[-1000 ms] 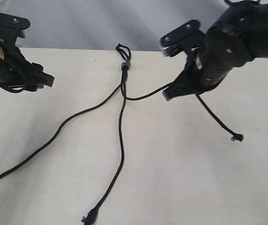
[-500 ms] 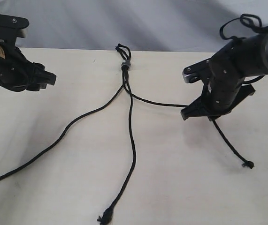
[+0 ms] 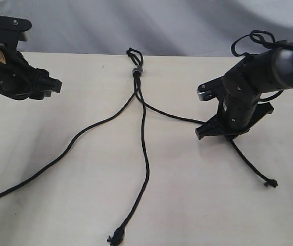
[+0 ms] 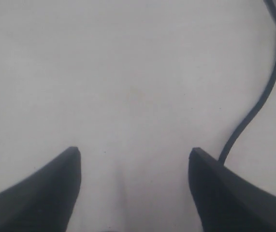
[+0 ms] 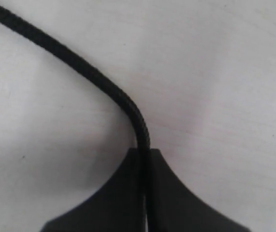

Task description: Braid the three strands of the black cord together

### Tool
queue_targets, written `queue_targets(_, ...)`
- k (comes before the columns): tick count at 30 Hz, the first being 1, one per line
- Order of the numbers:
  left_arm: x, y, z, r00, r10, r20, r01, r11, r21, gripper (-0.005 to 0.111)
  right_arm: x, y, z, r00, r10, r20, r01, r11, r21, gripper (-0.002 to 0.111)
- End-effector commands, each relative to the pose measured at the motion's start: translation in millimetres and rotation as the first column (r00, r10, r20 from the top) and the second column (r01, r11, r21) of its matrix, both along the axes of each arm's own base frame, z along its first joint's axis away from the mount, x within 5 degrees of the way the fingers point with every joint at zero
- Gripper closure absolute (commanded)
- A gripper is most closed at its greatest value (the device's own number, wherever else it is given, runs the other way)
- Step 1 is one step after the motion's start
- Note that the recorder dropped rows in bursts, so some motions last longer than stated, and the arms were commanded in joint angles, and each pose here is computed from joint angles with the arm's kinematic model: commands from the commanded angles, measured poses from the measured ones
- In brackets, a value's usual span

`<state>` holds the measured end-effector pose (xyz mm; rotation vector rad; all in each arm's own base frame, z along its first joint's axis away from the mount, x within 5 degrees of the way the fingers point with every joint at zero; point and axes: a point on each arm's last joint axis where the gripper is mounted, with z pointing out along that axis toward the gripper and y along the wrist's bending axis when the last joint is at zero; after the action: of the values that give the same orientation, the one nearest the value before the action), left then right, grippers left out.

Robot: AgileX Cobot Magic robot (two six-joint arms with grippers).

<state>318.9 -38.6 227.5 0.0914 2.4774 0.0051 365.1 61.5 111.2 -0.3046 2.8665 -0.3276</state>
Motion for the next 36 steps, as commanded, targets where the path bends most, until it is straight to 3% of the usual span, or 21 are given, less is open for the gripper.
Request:
queue_targets(1,-2.0,0.5,0.6,1.0,0.005,0.0,-0.005,1.0,-0.005,0.046,1.0,-1.9,-8.8,0.999,-0.039,-0.007,0.039,0.999,0.005,0.107)
queue_targets(4,-2.0,0.5,0.6,1.0,0.005,0.0,-0.005,1.0,-0.005,0.046,0.1,-1.9,-10.8,0.998,-0.067,-0.016,0.067,0.998,0.01,0.091)
queue_targets(9,-1.9,0.4,0.8,1.0,0.006,0.002,-0.006,1.0,-0.008,0.046,-1.7,-1.5,-4.5,0.995,-0.098,-0.017,0.098,0.995,0.026,0.051)
queue_targets(12,-2.0,-2.1,0.9,1.0,-0.001,0.004,0.001,1.0,-0.009,0.046,1.6,-0.8,16.6,0.997,-0.073,0.037,0.072,0.997,0.037,0.033)
queue_targets(16,-4.6,-25.8,1.9,0.998,-0.066,0.022,0.067,0.997,-0.031,0.046,0.4,-3.6,87.3,0.985,-0.049,0.164,0.044,0.998,0.036,0.032)
queue_targets(20,-16.4,-75.8,3.2,0.973,-0.226,0.051,0.228,0.973,-0.038,0.046,-21.0,-9.1,161.6,0.938,-0.055,0.344,0.031,0.997,0.075,0.036)
queue_targets(23,-31.0,-115.8,-1.9,0.935,-0.351,0.042,0.353,0.935,-0.037,0.046,-42.8,-13.8,194.3,0.9,-0.07,0.431,0.026,0.994,0.106,0.037)
queue_targets(29,-54.3,-181.9,-34.1,0.849,-0.511,-0.135,0.515,0.857,-0.006,0.046,-77.0,-20.3,200.6,0.861,-0.074,0.504,0.005,0.991,0.136,0.037)
queue_targets(34,-50.0,-214.1,-60.4,0.818,-0.519,-0.249,0.538,0.843,0.012,0.046,-82.0,-16.8,185.4,0.833,-0.034,0.553,-0.064,0.986,0.157,0.037)
queue_targets(36,-44.4,-222.3,-75.1,0.801,-0.489,-0.345,0.534,0.845,0.041,0.046,-84.4,-16.8,176.4,0.839,-0.02,0.544,-0.075,0.986,0.151,0.037)
